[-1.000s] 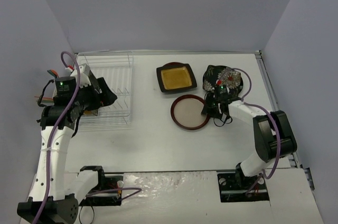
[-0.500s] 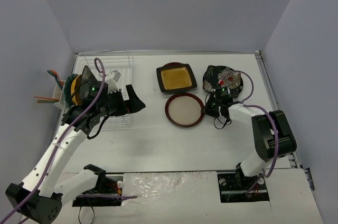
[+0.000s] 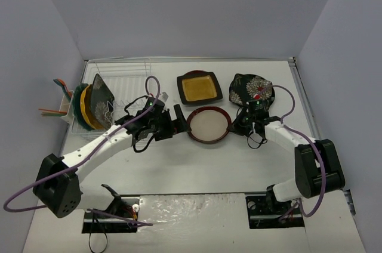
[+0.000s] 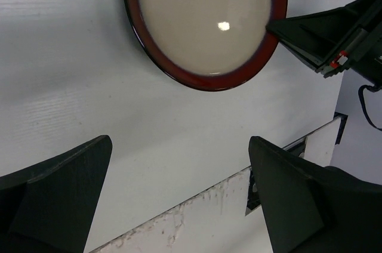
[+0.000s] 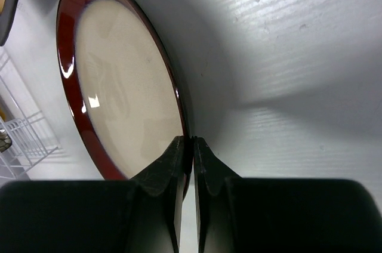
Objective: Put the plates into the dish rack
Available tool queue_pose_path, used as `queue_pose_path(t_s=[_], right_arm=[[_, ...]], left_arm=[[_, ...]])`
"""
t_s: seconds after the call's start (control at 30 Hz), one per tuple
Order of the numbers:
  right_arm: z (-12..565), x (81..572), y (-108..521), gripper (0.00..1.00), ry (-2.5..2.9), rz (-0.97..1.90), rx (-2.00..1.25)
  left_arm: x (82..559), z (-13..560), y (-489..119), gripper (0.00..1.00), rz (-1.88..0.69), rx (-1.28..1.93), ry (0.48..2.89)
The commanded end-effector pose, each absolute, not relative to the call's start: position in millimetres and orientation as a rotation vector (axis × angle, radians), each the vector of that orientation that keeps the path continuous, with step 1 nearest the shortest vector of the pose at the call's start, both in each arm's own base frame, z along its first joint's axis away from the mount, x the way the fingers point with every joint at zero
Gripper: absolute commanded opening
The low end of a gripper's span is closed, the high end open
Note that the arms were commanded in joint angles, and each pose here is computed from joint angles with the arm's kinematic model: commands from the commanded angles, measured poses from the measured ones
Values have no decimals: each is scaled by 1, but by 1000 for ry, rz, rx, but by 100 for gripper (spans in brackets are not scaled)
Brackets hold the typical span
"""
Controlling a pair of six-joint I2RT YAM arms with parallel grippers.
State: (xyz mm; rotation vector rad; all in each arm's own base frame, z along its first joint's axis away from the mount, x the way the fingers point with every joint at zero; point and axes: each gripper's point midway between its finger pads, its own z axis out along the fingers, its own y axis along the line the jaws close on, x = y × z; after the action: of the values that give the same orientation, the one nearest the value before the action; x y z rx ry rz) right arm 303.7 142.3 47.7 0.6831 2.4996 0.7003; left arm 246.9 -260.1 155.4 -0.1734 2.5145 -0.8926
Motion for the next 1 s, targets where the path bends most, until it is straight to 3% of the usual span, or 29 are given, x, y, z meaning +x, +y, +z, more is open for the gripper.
queue_pose_path(t_s=[0.0, 0.3, 0.8, 0.97], right_arm=[[82, 309, 158, 0, 2417, 887, 764], [89, 296, 164, 0, 2413, 979, 829], [89, 276, 167, 0, 2421, 1050, 859], [89, 271, 167, 0, 2424, 1070, 859]], left_arm=[[264, 168, -291, 97, -1011, -277, 2452], [266, 121, -328, 97, -1045, -402, 2565], [287, 83, -352, 96, -1073, -609, 2558], [290, 70, -356, 91, -1079, -666, 2546]])
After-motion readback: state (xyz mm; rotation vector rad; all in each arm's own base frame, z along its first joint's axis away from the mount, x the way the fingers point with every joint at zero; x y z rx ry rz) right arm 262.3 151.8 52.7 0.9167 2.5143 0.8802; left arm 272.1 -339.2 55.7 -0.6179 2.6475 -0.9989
